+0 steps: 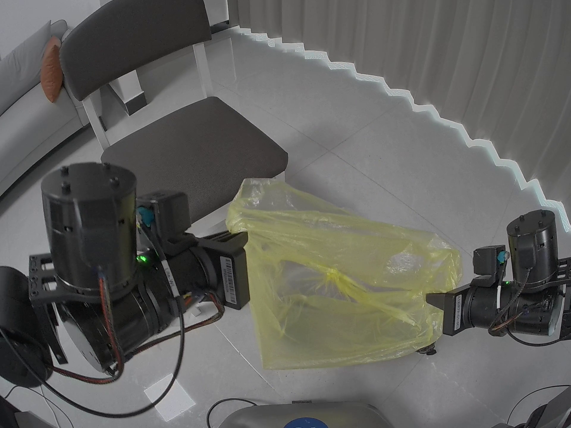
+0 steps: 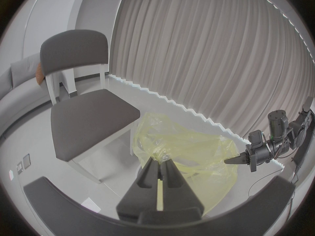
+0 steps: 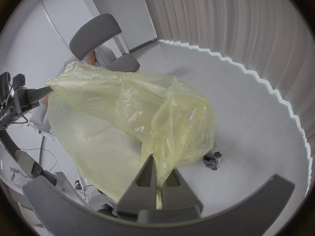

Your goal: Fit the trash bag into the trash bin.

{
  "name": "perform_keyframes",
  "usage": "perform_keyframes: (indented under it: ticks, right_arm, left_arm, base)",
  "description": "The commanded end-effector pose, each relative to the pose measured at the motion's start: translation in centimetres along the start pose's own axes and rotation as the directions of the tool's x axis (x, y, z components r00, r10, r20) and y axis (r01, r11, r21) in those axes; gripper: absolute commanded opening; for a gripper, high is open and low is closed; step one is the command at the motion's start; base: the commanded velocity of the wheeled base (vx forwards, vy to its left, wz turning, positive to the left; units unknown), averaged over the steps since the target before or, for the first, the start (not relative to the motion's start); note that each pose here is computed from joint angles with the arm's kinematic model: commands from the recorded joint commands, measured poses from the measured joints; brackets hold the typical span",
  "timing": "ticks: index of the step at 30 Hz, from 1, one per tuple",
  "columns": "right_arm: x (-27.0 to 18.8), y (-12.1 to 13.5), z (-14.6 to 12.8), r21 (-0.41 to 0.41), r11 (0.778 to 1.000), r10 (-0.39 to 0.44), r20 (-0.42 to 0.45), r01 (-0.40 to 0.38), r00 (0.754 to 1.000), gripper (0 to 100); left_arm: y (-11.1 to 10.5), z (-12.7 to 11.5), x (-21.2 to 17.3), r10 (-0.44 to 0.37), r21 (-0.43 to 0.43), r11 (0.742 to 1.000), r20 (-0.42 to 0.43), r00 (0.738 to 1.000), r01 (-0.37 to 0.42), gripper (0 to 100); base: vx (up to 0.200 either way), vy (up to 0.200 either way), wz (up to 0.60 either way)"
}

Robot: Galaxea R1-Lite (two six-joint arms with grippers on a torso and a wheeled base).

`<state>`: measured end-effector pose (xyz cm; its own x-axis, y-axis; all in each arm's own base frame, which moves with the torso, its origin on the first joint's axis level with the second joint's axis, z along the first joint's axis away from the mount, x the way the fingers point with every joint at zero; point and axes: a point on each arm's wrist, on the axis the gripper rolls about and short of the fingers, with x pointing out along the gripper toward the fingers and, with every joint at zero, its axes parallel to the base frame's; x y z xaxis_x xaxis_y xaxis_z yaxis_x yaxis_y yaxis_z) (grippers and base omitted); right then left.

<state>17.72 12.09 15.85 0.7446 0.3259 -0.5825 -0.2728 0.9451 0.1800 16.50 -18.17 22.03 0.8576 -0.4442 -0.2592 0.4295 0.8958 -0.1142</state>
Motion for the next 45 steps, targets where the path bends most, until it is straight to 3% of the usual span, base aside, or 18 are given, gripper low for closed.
perform_keyframes:
  ticks: [1,8,30,36,45]
  right_arm:
    - [1.0,-0.5,-0.3,-0.001,1.0,-0.018,-0.048,0.018,0.999,0]
    - [4.4,-1.1,-1.3,-0.037,0.999,-0.041,-0.163,0.036,0.986,0]
    - [11.7,-2.5,-3.0,-0.037,0.999,0.001,-0.26,-0.011,0.966,0]
    - [13.2,-3.0,-3.9,-0.035,0.999,-0.008,-0.269,-0.002,0.963,0]
    - [14.3,-3.5,-5.6,-0.068,0.998,-0.018,-0.338,-0.005,0.941,0]
  left_arm:
    - [0.0,-2.3,1.3,0.015,-0.003,1.0,-0.065,0.998,-0.016,0]
    - [-0.1,-5.5,2.7,0.02,-0.043,0.999,-0.104,0.994,-0.024,0]
    - [-0.4,-9.5,6.5,0.025,-0.104,0.993,-0.228,0.973,-0.05,0]
    - [-0.7,-10.7,7.6,0.015,-0.117,0.992,-0.206,0.978,-0.04,0]
    - [0.0,-12.5,7.0,0.028,-0.104,0.993,-0.249,0.968,-0.055,0]
  base:
    - [0.0,0.0,0.0]
    - [0.0,0.0,0.0]
    - [0.0,0.0,0.0]
    - [0.0,0.0,0.0]
    - [0.0,0.0,0.0]
